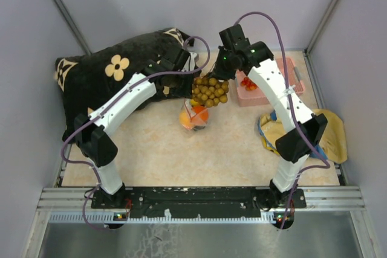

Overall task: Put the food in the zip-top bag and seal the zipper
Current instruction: Place the fake fruit in the zipper food storage bag.

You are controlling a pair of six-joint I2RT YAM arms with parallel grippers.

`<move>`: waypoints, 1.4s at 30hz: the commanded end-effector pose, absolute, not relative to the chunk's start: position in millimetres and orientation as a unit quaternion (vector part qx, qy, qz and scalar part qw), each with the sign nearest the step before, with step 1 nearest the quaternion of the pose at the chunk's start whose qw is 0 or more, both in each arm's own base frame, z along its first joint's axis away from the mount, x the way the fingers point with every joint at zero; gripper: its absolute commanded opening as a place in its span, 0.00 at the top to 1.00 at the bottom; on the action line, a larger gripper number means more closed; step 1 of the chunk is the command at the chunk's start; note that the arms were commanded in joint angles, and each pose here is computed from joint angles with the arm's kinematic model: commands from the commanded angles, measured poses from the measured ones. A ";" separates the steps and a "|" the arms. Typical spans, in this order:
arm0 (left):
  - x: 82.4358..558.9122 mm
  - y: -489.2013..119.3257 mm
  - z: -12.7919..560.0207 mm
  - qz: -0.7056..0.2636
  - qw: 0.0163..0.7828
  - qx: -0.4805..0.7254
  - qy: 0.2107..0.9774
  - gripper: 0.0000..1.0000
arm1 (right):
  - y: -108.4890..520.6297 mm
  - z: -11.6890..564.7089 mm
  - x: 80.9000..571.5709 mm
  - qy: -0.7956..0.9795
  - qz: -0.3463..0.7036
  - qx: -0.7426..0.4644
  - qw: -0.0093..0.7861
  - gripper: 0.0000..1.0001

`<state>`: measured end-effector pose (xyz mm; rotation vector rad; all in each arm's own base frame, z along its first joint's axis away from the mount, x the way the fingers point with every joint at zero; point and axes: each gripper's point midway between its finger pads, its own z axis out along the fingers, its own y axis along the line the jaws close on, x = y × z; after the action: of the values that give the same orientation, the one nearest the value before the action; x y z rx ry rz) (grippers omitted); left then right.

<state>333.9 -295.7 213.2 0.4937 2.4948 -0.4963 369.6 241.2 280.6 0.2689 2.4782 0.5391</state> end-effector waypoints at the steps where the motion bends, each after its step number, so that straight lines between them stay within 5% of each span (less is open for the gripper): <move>1: 334.6 -300.1 229.5 -0.188 0.289 0.185 0.920 1.00 | 238.2 300.1 390.5 0.908 0.201 0.127 0.345 1.00; 15: 331.3 -309.4 230.1 -0.212 0.279 0.184 0.918 1.00 | 247.1 237.5 386.5 0.944 0.157 0.094 0.276 1.00; 28: 331.3 -302.4 207.7 -0.179 0.260 0.181 0.932 1.00 | 260.5 303.6 395.8 0.902 0.236 0.110 0.345 1.00; 42: 343.4 -276.7 239.8 -0.144 0.306 0.146 0.930 0.78 | 262.3 300.4 389.2 0.905 0.229 0.097 0.344 1.00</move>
<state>341.9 -283.9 214.5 0.4305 2.5096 -0.3835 387.8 254.5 258.6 0.2679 2.4766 0.5122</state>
